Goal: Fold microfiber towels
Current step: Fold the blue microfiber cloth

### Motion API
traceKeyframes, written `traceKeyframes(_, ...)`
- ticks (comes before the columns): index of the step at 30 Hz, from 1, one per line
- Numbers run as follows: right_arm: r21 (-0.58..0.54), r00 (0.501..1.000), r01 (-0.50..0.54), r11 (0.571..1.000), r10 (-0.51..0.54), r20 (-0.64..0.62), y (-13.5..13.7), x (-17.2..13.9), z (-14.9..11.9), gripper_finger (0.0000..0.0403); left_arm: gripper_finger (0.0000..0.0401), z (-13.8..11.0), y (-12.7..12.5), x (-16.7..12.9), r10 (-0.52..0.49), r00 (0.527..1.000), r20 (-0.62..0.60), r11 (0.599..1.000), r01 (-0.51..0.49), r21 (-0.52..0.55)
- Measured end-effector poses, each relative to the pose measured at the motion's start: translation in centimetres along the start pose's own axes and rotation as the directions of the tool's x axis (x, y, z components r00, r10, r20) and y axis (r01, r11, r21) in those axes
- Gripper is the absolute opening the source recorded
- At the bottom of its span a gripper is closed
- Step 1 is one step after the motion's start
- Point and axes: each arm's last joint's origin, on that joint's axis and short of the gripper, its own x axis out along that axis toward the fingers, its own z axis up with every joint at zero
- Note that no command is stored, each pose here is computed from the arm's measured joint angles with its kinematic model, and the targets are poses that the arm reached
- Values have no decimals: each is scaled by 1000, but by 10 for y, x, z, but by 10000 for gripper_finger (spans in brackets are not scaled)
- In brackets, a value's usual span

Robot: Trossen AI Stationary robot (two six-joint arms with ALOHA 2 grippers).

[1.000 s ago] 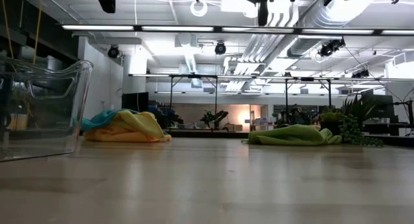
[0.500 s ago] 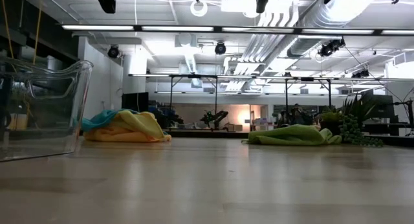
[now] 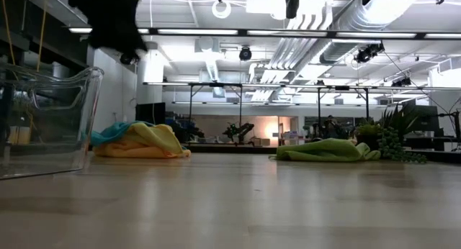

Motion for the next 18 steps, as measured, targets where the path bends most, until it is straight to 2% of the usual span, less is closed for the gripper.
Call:
traceKeyframes(5,31,1000,3,1000,-2,-13,0,0,-1,0,243,-16,2,27,142,958,-249,987,-155,-31)
traceKeyframes(10,49,999,8,999,-6,-37,-1,0,-4,0,247,-25,-2,50,281,901,-331,942,-324,-82)
traceKeyframes(18,51,999,12,999,-9,-54,-1,0,-5,0,246,-39,-10,82,369,822,-434,904,-426,-38)
